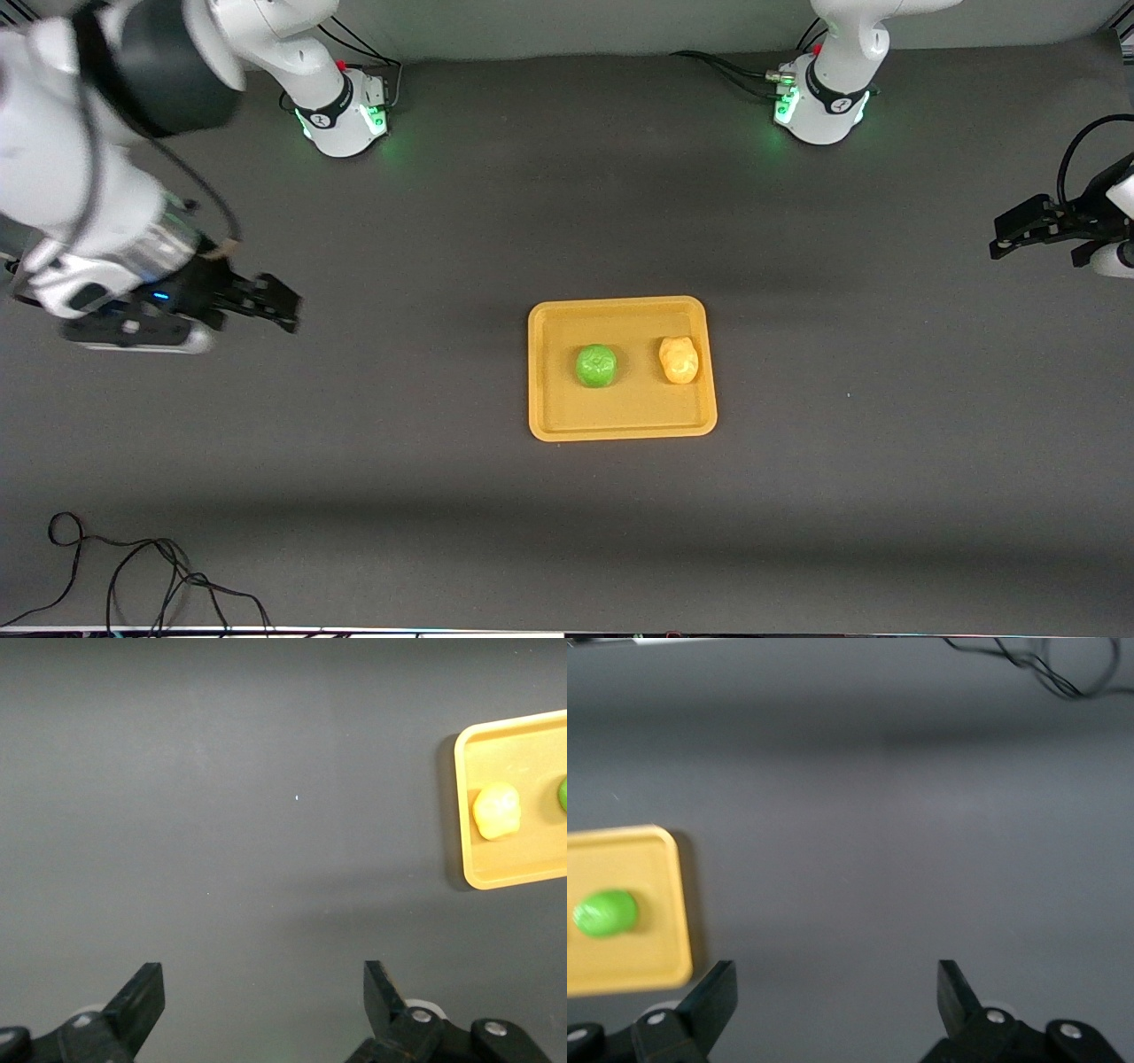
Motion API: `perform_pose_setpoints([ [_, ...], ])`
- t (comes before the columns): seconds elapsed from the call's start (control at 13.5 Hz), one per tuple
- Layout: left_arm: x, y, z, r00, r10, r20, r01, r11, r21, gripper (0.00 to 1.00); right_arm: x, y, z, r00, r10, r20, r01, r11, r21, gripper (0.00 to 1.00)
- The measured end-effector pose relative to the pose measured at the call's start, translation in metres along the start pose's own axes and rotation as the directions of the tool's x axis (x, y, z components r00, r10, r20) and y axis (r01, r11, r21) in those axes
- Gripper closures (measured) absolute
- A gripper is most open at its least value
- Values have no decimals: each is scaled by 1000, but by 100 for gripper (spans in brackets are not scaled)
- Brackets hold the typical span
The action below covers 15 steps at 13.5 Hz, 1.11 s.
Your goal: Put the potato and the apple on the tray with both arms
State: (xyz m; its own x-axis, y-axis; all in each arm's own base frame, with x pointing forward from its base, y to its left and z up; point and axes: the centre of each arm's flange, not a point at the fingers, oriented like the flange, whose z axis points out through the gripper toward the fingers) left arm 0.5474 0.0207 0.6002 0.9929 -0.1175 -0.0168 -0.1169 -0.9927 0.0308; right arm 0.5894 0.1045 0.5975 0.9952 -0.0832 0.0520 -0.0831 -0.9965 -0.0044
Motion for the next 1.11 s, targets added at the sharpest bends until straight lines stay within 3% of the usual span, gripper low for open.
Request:
perform_pose_setpoints([
  [0.22, 5, -3, -8, 1000, 6, -4, -6, 1000, 15, 0, -13, 61, -14, 999, -3, 41, 3, 1000, -4, 0],
  [0.52, 9, -5, -2, 1000, 12, 6, -12, 1000, 19, 0, -29, 101, -27, 998, -39, 44, 39, 999, -2, 0],
  [1.11, 10, -3, -3, 1000, 29, 10, -29, 999, 43, 0, -28, 119, -22, 996, -81, 47, 81, 997, -1, 0],
])
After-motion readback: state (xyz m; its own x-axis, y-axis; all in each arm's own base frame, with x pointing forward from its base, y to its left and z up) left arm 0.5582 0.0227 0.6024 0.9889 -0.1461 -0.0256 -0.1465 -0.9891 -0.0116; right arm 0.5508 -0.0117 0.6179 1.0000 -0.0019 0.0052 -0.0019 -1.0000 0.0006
